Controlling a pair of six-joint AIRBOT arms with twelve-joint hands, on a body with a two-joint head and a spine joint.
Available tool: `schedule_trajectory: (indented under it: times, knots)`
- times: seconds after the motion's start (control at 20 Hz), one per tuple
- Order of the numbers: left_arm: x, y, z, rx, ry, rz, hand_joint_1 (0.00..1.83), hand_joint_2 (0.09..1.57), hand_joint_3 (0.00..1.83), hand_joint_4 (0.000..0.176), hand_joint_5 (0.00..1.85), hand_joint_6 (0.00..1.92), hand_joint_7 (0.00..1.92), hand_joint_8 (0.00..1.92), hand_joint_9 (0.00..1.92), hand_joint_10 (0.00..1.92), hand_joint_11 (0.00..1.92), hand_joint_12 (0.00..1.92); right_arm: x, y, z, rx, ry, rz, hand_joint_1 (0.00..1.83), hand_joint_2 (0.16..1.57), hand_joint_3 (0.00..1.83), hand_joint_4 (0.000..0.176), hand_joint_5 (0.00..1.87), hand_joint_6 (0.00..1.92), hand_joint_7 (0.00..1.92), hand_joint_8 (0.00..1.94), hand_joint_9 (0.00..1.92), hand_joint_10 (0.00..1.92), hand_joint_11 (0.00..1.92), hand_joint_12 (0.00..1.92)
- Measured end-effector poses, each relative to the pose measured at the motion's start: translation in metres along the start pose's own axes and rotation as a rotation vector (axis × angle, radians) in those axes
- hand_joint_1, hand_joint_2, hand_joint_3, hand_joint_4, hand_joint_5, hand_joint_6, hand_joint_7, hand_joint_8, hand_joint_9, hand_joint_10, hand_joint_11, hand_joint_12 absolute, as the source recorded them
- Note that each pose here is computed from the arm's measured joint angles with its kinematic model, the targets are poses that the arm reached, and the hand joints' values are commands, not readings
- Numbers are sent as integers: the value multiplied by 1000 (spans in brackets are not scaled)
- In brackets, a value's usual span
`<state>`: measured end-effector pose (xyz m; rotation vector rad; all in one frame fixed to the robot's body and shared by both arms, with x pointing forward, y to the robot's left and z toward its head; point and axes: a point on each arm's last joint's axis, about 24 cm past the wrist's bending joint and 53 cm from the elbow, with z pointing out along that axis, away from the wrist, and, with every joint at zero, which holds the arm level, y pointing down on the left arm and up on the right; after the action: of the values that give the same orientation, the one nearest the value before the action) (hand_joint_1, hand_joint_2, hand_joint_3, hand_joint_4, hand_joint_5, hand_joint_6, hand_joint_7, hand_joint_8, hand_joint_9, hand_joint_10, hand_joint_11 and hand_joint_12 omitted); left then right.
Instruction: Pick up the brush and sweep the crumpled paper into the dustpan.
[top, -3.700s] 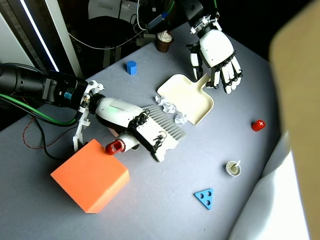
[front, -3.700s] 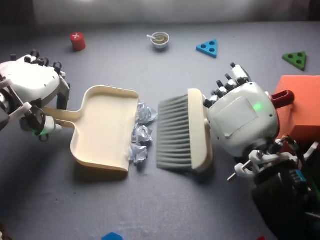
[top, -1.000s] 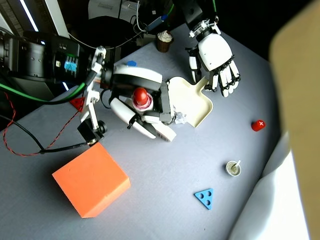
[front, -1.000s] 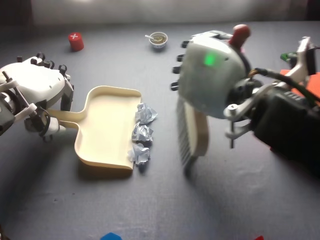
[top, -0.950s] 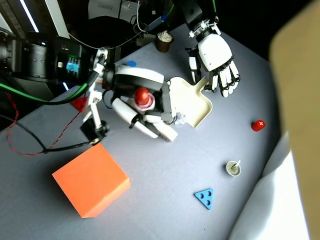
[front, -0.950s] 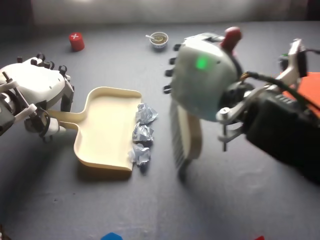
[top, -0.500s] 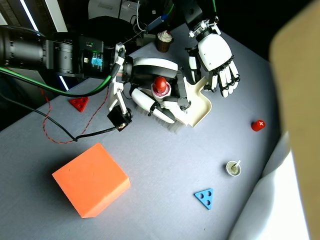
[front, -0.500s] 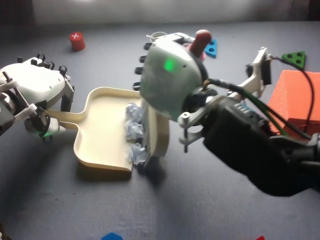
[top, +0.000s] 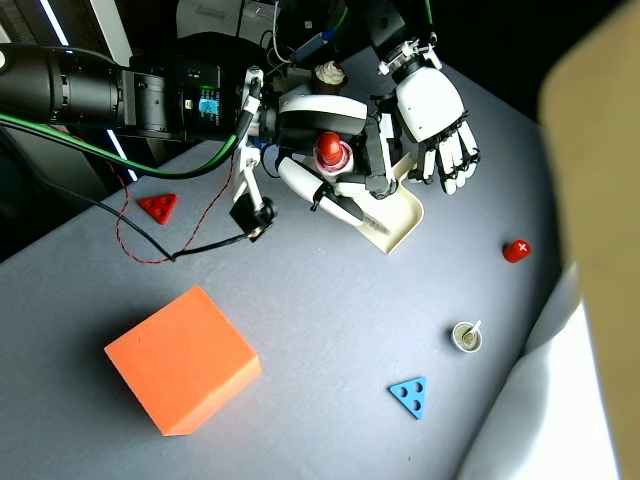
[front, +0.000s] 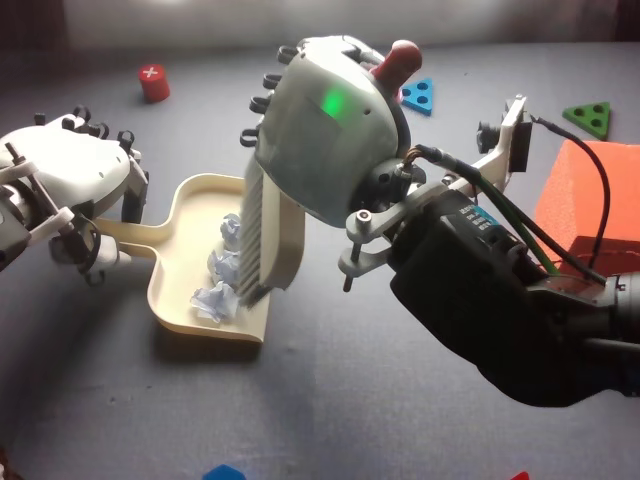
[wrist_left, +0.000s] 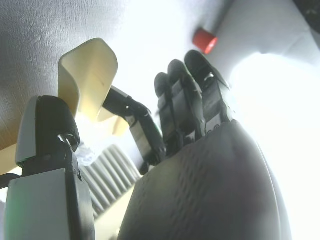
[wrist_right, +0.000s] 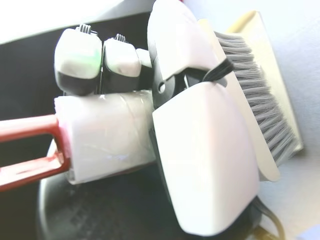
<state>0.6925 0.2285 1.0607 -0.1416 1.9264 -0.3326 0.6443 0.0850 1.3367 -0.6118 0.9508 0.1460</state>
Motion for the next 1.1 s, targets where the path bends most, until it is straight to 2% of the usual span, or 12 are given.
schedule_trajectory:
  times: [0.05,0.3,0.4,0.45,0.55,0.65,0.7,0.85,0.9,0.95,1.0,1.1]
  knots:
    - [0,0,0,0,-1,0,1054,1153,0,11,904,1102,343,4,287,6,0,724,-2,-1,-1,0,-5,-1,1490,1182,0,38,907,1921,1013,1941,1252,1921,1322,1921]
    - [-1,0,0,-2,-2,-1,1033,1157,1,51,894,1117,329,1,259,2,0,654,13,-15,-7,-28,38,-64,1492,1185,2,34,882,1921,962,1941,1225,1921,1288,1921]
    - [0,0,0,-1,0,-2,1067,1141,0,2,930,1059,344,2,283,5,0,694,23,-12,-6,-56,67,-109,1491,1174,0,35,887,1921,966,1941,1224,1921,1289,1921]
    - [0,0,0,-1,0,-2,1030,1154,2,62,900,1106,347,1,284,3,0,699,27,-7,-7,-76,79,-111,1495,1169,0,39,893,1921,971,1941,1234,1921,1309,1921]
    - [0,0,0,-2,0,-2,1028,1154,0,68,901,1105,358,3,284,1,0,704,29,4,-6,-102,91,-91,1483,1176,0,43,908,1921,984,1941,1253,1921,1322,1921]
    - [0,0,0,-2,-1,-2,1059,1152,0,3,907,1097,331,2,257,2,0,659,27,14,-5,-117,90,-76,1478,1178,2,0,891,1921,1003,1941,1261,1921,1330,1921]
    - [0,0,0,-2,-1,-2,1041,1149,0,47,911,1090,343,4,272,6,0,700,26,17,-3,-119,88,-74,1478,1180,2,0,897,1921,1012,1941,1258,1921,1318,1921]
    - [0,0,0,-3,-1,-1,1042,1150,1,42,908,1095,353,2,279,2,0,680,27,19,3,-103,83,-28,1486,1176,0,33,902,1921,1014,1941,1250,1921,1318,1921]
    - [0,0,0,-3,0,-1,1015,1154,1,99,897,1110,358,2,288,3,0,715,24,18,4,-89,72,9,1481,1184,3,45,897,1921,1015,1941,1250,1921,1322,1921]
    - [0,0,0,-3,0,-1,1015,1154,1,99,897,1110,358,2,288,3,0,715,21,17,5,-82,61,27,1481,1184,3,45,897,1921,1015,1941,1250,1921,1322,1921]
    - [0,1,0,-4,-1,-1,1045,1149,0,39,912,1090,359,1,290,2,0,713,15,15,6,-65,40,65,1482,1175,0,51,906,1921,1010,1941,1250,1921,1323,1921]
    - [0,0,0,-3,0,-1,1069,1140,0,0,933,1056,342,2,284,0,0,718,7,9,6,-35,8,118,1477,1180,0,56,896,1921,982,1941,1225,1921,1299,1921]
